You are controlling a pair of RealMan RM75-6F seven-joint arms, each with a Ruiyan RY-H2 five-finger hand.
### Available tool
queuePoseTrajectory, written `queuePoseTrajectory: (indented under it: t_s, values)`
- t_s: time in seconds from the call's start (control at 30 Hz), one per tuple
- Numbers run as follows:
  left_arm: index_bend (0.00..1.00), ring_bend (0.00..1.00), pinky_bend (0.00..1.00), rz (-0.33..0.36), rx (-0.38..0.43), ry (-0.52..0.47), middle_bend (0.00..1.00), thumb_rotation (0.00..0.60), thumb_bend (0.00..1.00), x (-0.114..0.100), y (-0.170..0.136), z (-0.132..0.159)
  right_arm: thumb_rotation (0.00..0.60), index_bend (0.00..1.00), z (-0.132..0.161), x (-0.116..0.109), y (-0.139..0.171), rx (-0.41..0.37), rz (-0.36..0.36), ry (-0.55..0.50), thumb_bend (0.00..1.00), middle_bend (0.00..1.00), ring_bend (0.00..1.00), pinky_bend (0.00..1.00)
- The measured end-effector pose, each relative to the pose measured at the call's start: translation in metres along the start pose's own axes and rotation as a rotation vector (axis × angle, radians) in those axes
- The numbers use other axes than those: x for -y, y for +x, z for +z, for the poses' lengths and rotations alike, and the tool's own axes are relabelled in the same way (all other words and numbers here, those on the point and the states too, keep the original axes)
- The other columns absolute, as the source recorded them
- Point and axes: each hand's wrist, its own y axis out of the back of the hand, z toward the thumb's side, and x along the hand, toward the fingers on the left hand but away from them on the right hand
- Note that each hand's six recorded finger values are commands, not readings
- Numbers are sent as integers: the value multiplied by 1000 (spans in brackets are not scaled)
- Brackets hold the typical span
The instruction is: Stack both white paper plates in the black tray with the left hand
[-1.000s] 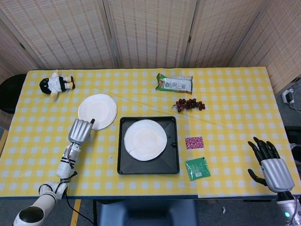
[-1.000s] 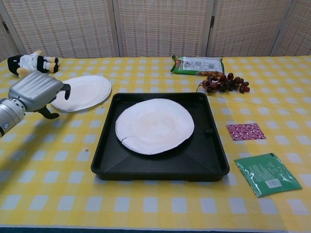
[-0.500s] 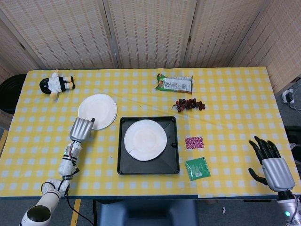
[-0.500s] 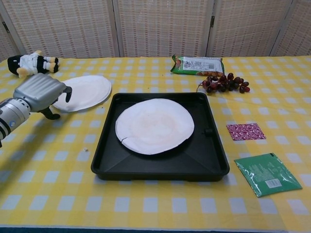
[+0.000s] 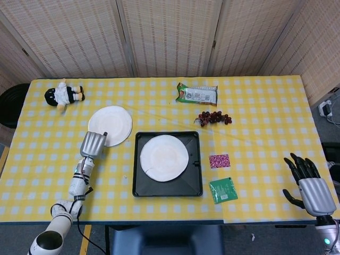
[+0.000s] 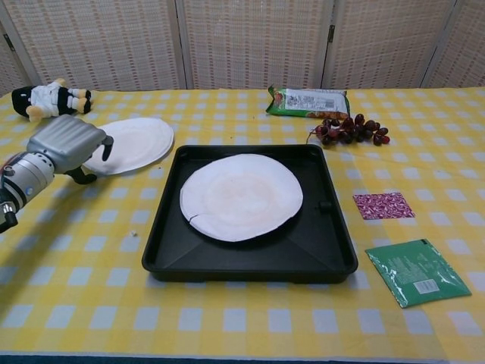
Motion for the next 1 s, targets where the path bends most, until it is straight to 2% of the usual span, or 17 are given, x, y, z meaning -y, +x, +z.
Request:
queuePoseTrajectory:
  t_s: [0.4, 0.67, 1.0]
  values:
    - [538, 1000, 1000, -31, -28, 1, 1000, 600, 246, 4, 3, 1, 600, 0, -3, -2, 0, 7, -5, 2, 335, 0, 0, 0]
    - [605, 1000, 1000, -24, -28, -13, 1000, 600, 322, 2, 3, 4, 600, 0, -3, -2, 0, 8, -7, 2, 335, 0, 0, 0]
    - [623, 1000, 1000, 70, -4, -128, 1000, 600, 366, -17, 4, 6, 600, 0, -4, -2, -1, 15, -6, 6, 335, 0, 0, 0]
